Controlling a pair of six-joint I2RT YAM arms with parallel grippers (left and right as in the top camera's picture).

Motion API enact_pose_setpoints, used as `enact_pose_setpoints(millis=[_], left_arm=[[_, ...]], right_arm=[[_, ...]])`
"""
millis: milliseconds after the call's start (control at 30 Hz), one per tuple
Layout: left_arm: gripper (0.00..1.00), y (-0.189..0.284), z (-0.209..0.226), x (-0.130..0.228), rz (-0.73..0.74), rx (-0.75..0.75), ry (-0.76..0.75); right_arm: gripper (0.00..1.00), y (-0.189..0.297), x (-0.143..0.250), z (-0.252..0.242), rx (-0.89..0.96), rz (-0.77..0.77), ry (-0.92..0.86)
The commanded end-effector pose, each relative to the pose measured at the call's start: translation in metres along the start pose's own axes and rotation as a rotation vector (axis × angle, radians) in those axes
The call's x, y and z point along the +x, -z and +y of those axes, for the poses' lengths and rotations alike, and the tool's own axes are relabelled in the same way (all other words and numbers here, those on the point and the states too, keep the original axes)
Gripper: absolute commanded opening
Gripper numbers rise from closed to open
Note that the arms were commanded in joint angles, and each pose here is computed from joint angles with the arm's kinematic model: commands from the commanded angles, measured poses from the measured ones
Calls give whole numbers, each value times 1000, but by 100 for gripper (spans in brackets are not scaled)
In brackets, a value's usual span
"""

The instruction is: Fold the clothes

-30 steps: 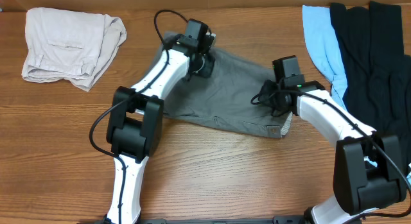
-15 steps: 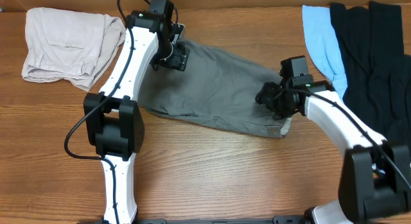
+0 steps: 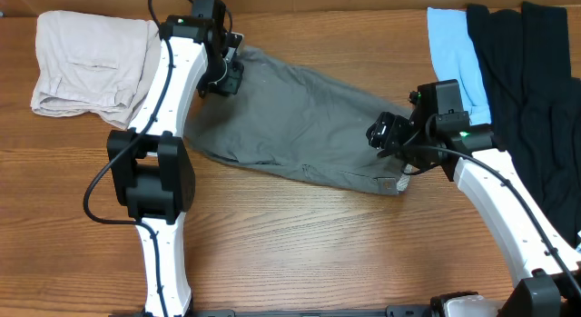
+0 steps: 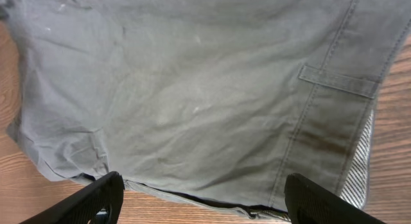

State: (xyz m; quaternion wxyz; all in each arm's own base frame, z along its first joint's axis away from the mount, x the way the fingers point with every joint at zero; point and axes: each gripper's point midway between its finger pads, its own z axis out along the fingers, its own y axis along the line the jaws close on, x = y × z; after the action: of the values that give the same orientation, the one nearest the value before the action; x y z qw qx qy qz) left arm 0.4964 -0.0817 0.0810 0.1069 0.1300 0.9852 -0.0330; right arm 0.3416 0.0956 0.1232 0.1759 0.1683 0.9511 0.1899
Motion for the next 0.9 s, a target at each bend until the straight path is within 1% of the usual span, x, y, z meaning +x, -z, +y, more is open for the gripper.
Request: enact_pose_setpoints(millis=[0,333,467,567,733,767,867], left_arm=[[4,-34,-6,10,63,24,-14],[4,-87,-23,26,158,39,-24],[4,-92,-28,33,187,41,-25],[4,-91,-26,42,228,27,15],[4,-87,-8,63,311,-52,103],[4,-86,-6,66,325,-59,114],[4,-88,-3,76,357,-57,124]], right_arm=[[83,4,-4,-1,7,-20,14],[84,4,-3,-2,11,-15,13],[84,4,-2,-2,13,-12,12],[84,4,-2,-3,13,-11,12],[85,4,-1,-5,28,-9,9],[87,4,-1,-7,34,-12,10],[88,4,-1,-10,52,-15,8]])
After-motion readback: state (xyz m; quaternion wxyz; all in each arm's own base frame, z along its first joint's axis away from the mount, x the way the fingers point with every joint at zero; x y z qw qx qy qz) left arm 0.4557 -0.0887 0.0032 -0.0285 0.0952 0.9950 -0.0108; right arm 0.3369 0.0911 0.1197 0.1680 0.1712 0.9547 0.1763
